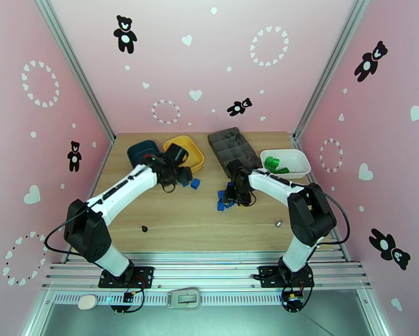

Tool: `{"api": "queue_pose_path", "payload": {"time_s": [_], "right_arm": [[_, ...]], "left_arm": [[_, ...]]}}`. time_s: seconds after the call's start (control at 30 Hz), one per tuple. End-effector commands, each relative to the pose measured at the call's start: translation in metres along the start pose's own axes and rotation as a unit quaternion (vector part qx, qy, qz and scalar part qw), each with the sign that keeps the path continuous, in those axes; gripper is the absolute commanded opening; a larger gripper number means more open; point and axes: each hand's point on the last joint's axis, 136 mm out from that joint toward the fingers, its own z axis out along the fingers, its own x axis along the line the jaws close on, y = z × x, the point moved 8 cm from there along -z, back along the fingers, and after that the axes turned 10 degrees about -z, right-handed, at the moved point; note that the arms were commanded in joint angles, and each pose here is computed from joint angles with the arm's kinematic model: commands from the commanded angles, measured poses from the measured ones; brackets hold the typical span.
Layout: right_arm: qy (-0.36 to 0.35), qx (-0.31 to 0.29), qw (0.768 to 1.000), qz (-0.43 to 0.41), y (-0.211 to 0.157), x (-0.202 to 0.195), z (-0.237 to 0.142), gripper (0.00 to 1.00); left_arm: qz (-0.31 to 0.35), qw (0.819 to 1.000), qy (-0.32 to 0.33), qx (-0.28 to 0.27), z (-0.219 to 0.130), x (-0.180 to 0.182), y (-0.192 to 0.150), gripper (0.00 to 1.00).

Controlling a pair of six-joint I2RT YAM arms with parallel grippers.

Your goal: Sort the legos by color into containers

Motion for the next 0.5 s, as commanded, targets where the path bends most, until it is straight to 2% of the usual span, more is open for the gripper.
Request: {"api": "queue_pose_path", "payload": {"time_s": [0.0,0.23,0.47], "right_arm": [[-0.003,0.019,1.000,-0.012,0.002,0.010,0.010,0.60],[-0.014,0.024,1.000,-0.012,0.012,0.015,0.018,0.61],[-0.027,0.031,0.999,-0.023,0.033,0.023,0.025,0.58]], "left_arm": [[-0.046,0.999,-0.023,-0.017,-0.010,0.003,-0.002,0.76],[-0.041,0.998,-0.012,-0.038,-0.026,0.015,0.000,0.78],[-0.043,0.998,-0.010,-0.033,-0.024,0.016,0.001,0.78]]}}
